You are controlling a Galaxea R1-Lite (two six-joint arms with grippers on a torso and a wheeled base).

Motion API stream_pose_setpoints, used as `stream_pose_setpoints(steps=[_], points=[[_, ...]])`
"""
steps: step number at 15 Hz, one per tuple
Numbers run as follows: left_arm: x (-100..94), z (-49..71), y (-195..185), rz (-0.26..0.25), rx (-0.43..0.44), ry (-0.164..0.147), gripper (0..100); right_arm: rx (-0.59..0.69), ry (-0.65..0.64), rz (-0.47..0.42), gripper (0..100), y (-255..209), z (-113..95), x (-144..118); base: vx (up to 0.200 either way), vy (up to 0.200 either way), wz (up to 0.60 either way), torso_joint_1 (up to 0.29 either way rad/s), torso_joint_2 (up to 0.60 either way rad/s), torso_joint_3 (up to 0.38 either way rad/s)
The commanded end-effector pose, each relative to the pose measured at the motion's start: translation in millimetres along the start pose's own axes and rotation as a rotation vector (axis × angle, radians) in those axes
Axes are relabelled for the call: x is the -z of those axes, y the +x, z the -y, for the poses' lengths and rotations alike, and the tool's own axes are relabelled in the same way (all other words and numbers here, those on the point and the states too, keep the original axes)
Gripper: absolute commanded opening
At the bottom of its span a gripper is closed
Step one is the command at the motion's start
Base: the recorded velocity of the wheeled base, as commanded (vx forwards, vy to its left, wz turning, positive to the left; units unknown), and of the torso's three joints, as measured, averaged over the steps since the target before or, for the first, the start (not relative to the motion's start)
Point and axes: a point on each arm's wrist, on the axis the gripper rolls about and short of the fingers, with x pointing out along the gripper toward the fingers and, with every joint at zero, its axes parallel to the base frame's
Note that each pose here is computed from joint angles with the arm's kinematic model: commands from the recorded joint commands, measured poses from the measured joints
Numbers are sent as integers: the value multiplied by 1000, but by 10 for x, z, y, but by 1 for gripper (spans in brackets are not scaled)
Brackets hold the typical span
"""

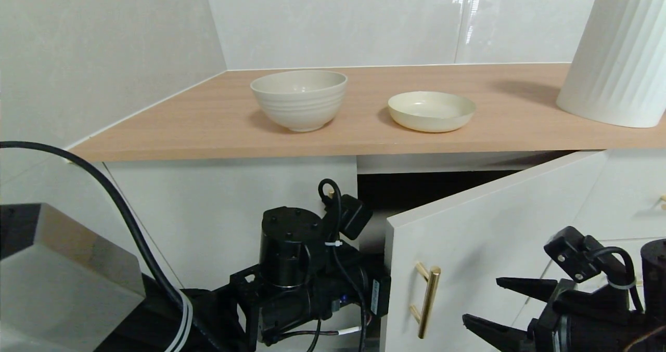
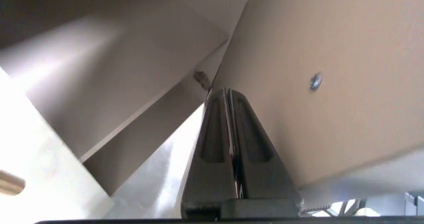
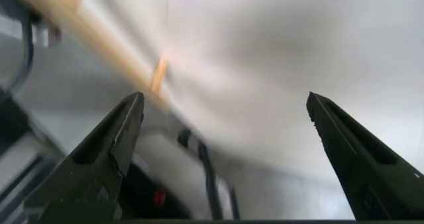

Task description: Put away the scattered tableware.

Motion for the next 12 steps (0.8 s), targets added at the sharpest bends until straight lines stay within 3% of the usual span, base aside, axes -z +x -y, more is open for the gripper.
stream_pose_setpoints(steps=[1, 6, 10, 12], points=[[6, 4, -4, -1, -4, 0, 0, -9, -2, 34, 100, -97, -19, -30, 0, 0, 0, 0, 0, 0], [3, 9, 3, 0, -2, -1, 0, -9, -2, 32, 100, -93, -19, -31, 0, 0, 0, 0, 0, 0], [-16, 23, 63, 8, 8, 3, 0, -8, 0, 18, 100, -70, -14, -15, -200, 0, 0, 11, 2, 5], [6, 16, 132, 3, 11, 6, 0, -23, 26, 15, 100, -71, -17, -10, 0, 0, 0, 0, 0, 0]])
